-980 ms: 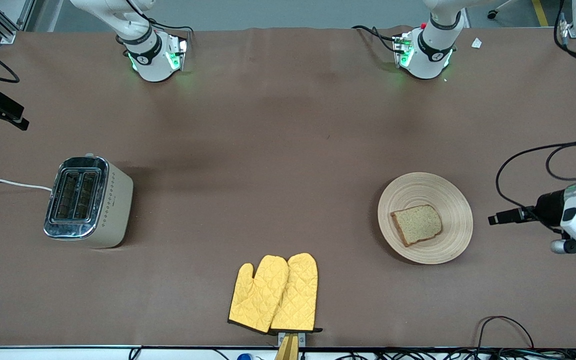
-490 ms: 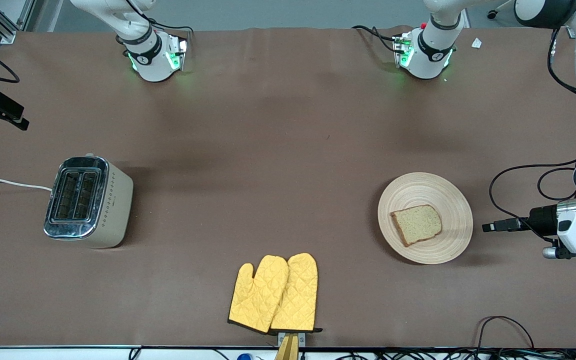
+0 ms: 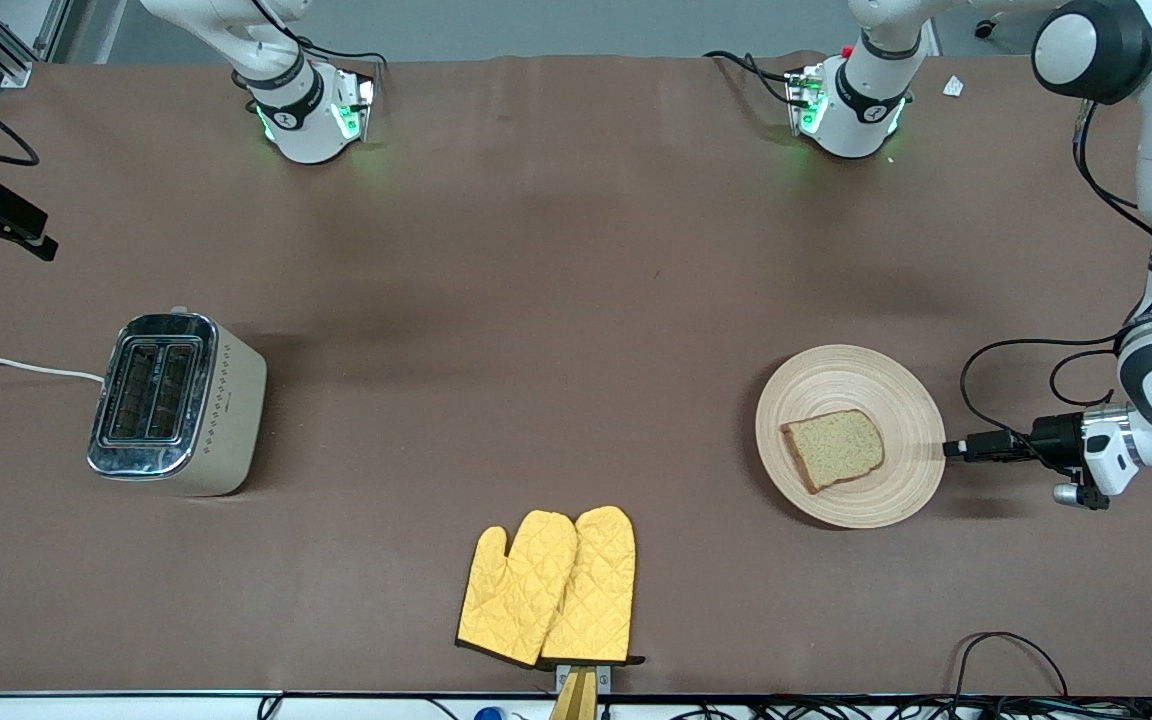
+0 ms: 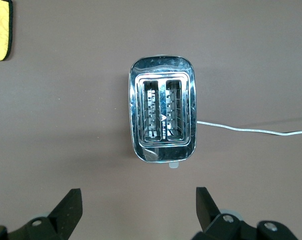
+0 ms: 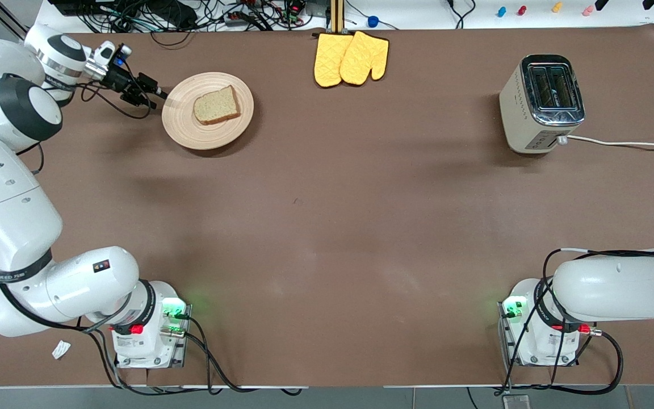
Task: Move plate and put bread in toaster
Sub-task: 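Grip the wooden plate rim with the left gripper, then slide the plate with the left gripper toward the table's middle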
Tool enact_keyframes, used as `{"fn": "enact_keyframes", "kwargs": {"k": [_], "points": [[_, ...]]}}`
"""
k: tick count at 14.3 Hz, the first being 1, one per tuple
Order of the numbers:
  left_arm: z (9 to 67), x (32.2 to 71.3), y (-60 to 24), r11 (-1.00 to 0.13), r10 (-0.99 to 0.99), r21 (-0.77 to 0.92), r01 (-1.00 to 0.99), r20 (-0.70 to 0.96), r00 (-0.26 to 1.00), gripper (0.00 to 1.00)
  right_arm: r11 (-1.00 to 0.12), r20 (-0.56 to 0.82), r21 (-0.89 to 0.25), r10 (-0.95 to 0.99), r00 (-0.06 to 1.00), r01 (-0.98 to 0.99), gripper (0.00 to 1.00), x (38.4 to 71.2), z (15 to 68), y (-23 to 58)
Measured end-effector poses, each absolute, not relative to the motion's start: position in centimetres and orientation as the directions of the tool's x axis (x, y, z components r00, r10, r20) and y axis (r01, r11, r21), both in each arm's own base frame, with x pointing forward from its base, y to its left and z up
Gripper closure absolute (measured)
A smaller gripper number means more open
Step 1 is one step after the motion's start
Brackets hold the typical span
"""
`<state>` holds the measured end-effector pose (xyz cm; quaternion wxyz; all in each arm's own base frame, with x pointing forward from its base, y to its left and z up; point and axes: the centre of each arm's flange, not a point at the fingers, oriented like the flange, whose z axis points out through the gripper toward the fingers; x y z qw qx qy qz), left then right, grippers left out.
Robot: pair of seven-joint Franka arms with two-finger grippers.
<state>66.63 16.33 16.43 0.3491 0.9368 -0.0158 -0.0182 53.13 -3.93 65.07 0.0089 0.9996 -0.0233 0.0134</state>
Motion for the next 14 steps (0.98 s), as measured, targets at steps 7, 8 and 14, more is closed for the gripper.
{"fn": "enact_keyframes", "kwargs": {"k": [7, 8, 14], "points": [[14.9, 65.9, 15.2, -0.69, -0.065, 0.724, -0.01, -0.048, 0.997, 0.49, -0.999, 0.025, 0.017, -0.048, 0.999, -0.048, 0.0, 53.1, 64.9, -4.0], [14.8, 65.8, 14.9, -0.68, -0.074, 0.733, -0.009, -0.056, 0.996, 0.55, -0.999, 0.023, 0.017, -0.049, 0.999, -0.05, 0.0, 53.1, 64.9, -4.1], [15.4, 65.6, 14.7, -0.623, -0.136, 0.778, -0.085, 0.0, 0.991, 0.88, -0.999, 0.045, 0.017, -0.05, 0.998, -0.051, 0.0, 53.3, 65.1, -4.2]]}}
